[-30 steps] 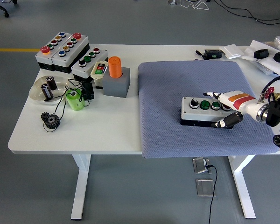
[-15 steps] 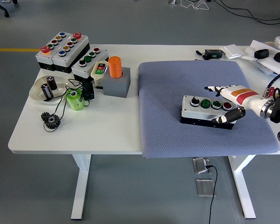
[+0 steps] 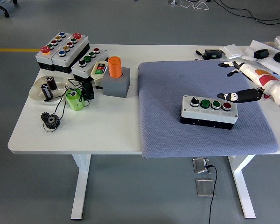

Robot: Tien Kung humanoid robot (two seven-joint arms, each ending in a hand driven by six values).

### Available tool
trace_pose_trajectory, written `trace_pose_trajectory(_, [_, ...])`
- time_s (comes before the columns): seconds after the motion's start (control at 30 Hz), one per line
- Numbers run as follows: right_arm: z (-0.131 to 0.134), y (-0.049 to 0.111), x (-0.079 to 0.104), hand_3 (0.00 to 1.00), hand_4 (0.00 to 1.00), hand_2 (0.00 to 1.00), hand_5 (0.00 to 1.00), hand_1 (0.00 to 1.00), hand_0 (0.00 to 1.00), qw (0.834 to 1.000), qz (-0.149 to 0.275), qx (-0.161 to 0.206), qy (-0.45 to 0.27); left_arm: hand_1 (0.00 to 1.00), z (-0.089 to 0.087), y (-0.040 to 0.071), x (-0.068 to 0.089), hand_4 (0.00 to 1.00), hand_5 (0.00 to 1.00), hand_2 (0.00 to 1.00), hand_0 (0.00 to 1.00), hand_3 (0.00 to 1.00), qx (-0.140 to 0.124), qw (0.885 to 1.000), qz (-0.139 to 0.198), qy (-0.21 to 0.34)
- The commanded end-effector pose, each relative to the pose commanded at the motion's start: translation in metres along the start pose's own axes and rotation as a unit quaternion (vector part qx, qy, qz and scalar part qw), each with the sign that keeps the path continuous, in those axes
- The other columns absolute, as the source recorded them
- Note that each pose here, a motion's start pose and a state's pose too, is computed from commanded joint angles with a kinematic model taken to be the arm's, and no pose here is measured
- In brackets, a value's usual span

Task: Pick up the button,place it on the desk,press the button,press the button

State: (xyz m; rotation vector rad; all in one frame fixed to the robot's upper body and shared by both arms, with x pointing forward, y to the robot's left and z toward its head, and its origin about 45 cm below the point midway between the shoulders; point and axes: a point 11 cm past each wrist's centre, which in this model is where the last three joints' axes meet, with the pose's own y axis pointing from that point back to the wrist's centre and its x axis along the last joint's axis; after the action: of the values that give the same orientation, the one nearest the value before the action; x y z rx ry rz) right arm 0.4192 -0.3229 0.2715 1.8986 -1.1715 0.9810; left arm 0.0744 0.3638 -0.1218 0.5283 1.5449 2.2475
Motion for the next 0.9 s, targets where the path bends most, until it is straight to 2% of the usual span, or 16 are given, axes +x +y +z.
trace_pose_trajectory(0.07, [0.010, 0.004, -0.010, 0.718, 0.711, 0.181, 0.491, 0.002, 0.243, 0.999, -0.033, -0.025, -0.003, 0.747, 0.000, 0.000, 0.000, 0.367, 0.955, 0.774, 0.676, 0.588, 0.000, 1.000, 0.000, 0.001])
trace_pose_trajectory(0.17, [0.016, 0.009, -0.019, 0.718, 0.711, 0.181, 0.491, 0.002, 0.243, 0.998, -0.055, -0.039, -0.004, 0.747, 0.000, 0.000, 0.000, 0.367, 0.955, 0.774, 0.676, 0.588, 0.000, 1.000, 0.001, 0.001])
trace_pose_trajectory(0.2, [0.017, 0.010, -0.020, 0.694, 0.681, 0.118, 0.513, 0.002, 0.174, 0.997, -0.059, -0.041, -0.005, 0.747, 0.000, 0.000, 0.000, 0.367, 0.957, 0.775, 0.676, 0.588, 0.000, 1.000, 0.001, 0.001])
trace_pose_trajectory(0.67, [0.020, 0.015, -0.026, 0.687, 0.675, 0.104, 0.532, 0.002, 0.154, 0.997, -0.063, -0.042, -0.001, 0.747, -0.004, -0.001, 0.008, 0.366, 0.957, 0.775, 0.676, 0.588, 0.003, 1.000, 0.009, -0.007])
trace_pose_trajectory(0.9, [0.028, 0.016, -0.029, 0.684, 0.676, 0.105, 0.536, 0.002, 0.155, 0.997, -0.063, -0.054, 0.001, 0.747, -0.005, -0.001, 0.010, 0.364, 0.957, 0.776, 0.676, 0.588, 0.004, 1.000, 0.011, -0.011])
